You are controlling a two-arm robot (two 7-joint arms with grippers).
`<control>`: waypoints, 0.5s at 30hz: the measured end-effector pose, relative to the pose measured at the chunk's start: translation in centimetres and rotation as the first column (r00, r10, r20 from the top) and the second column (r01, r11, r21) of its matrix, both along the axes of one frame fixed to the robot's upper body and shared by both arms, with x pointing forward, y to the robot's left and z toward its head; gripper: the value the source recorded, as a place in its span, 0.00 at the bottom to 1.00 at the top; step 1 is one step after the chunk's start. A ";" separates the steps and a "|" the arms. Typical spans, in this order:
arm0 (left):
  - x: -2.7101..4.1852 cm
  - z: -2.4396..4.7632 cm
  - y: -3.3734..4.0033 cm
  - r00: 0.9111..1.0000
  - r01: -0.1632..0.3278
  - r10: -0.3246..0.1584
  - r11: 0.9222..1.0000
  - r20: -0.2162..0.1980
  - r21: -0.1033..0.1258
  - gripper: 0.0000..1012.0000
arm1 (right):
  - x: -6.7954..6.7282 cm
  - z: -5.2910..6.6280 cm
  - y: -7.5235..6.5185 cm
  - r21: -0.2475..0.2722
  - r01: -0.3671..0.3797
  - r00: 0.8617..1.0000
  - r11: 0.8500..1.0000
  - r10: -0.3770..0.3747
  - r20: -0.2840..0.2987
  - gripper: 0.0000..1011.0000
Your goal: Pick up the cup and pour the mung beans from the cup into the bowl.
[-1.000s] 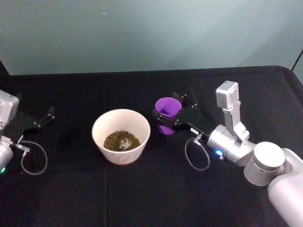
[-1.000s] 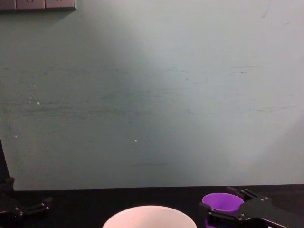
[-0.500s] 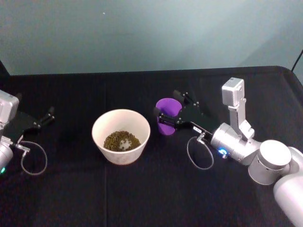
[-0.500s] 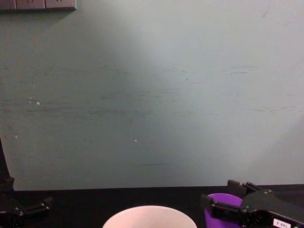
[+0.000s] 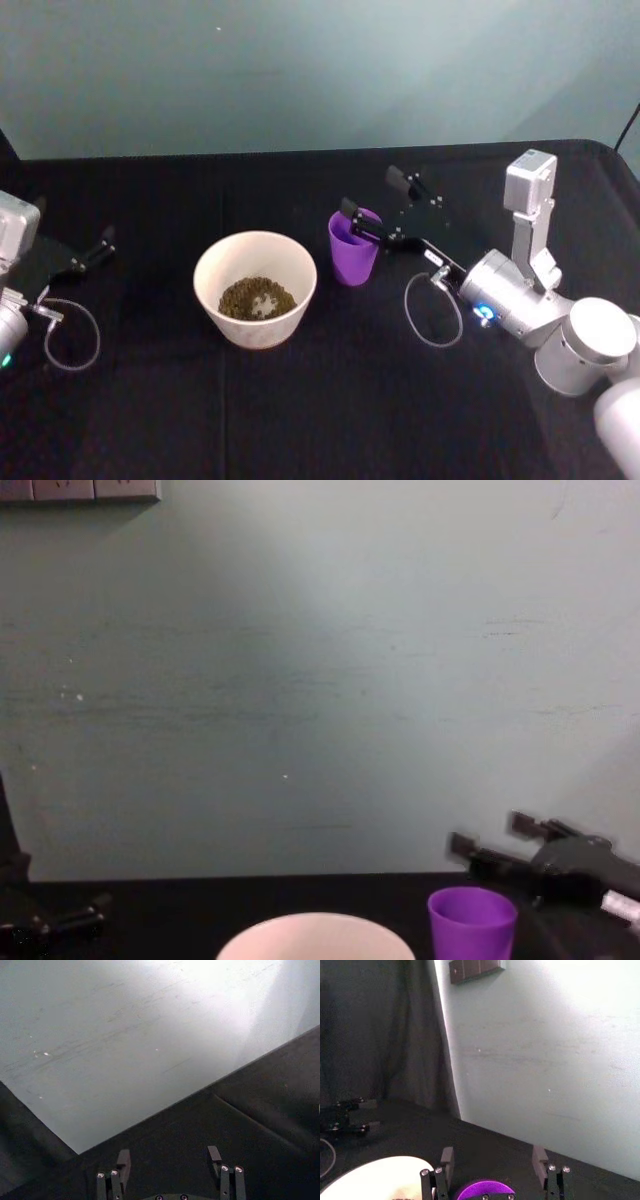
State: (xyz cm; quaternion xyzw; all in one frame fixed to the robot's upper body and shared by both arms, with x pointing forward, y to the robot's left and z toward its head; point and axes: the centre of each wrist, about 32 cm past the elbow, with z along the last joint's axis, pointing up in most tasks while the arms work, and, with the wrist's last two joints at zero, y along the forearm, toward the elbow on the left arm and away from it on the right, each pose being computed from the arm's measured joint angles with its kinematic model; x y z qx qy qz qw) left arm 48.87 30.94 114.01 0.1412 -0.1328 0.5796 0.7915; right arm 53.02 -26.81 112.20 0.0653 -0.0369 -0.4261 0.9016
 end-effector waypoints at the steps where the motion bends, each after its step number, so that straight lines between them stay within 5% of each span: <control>1: -0.01 -0.02 0.10 1.000 -0.002 0.002 1.000 -0.002 0.002 0.99 | 0.0 0.0 0.0 0.000 0.000 1.000 1.000 0.000 0.000 0.99; 6: -0.01 -0.03 0.02 1.000 -0.001 0.001 1.000 -0.001 0.000 0.99 | -1.3 0.6 0.1 0.007 0.104 0.995 0.995 -0.104 0.008 0.99; 15: -0.01 -0.03 0.02 1.000 -0.001 0.001 1.000 -0.001 0.000 0.99 | -3.4 0.5 -0.6 0.027 0.282 0.959 0.959 -0.283 0.011 0.99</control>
